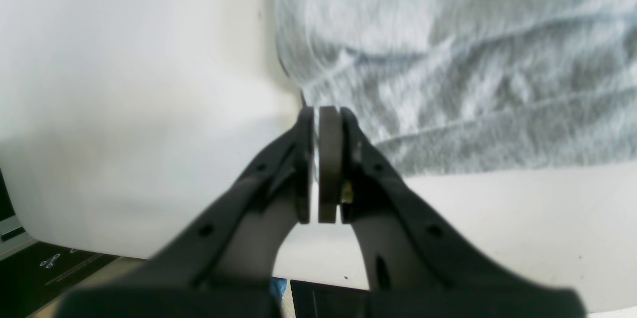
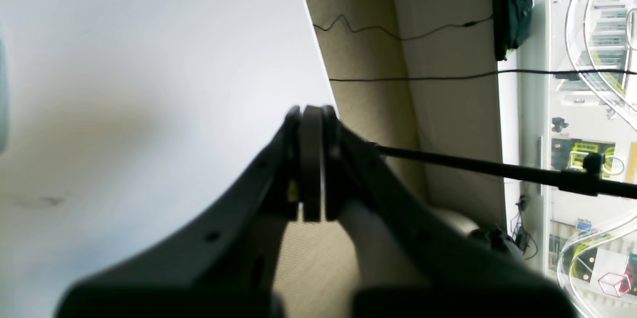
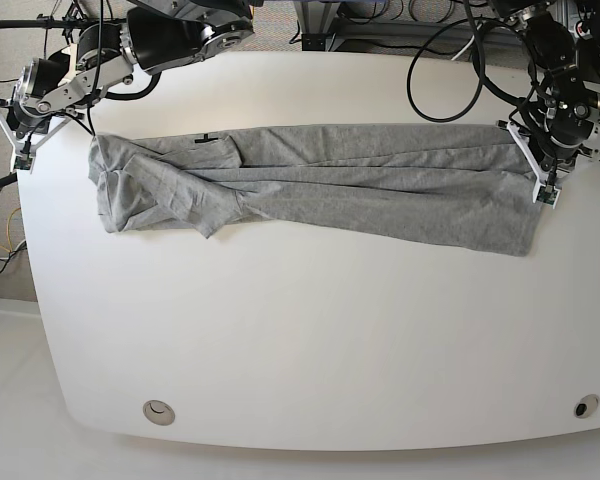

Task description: Fold the T-shirt properly

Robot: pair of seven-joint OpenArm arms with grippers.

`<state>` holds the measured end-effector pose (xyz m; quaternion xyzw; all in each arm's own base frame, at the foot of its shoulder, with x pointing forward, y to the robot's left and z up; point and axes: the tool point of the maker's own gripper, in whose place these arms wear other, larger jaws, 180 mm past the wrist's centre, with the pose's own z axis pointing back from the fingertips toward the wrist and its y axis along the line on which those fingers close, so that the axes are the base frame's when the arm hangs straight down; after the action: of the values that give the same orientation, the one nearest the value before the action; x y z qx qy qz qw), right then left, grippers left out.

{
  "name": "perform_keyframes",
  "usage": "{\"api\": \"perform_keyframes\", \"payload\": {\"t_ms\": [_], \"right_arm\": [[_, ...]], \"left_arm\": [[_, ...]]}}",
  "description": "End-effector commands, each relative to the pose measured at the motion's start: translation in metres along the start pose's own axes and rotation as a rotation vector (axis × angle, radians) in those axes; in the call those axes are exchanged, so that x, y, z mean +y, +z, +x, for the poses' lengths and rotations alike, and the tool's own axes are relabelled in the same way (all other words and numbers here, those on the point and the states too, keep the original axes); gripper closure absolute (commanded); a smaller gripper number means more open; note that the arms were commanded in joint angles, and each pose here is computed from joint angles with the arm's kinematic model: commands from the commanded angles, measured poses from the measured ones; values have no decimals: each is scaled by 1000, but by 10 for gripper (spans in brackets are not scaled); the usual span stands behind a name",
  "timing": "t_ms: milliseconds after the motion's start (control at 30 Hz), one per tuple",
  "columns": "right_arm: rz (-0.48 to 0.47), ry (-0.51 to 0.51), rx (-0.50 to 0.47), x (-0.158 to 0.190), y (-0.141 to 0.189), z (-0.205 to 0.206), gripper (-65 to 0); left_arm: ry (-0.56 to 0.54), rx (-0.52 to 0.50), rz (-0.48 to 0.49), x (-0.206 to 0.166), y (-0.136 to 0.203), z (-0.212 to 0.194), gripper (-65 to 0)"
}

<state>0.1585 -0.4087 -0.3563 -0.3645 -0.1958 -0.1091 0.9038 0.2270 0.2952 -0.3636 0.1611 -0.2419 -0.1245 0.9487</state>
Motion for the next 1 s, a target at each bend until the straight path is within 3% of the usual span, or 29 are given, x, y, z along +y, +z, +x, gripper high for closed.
{"api": "perform_keyframes", "payload": {"t_ms": [0, 967], "right_arm": [[-37, -17, -44, -13, 4, 14, 0], [-38, -20, -40, -13, 3, 11, 0]], "left_arm": [[0, -36, 25, 8, 4, 10, -3], [-7, -44, 21, 6, 4, 14, -3]]}}
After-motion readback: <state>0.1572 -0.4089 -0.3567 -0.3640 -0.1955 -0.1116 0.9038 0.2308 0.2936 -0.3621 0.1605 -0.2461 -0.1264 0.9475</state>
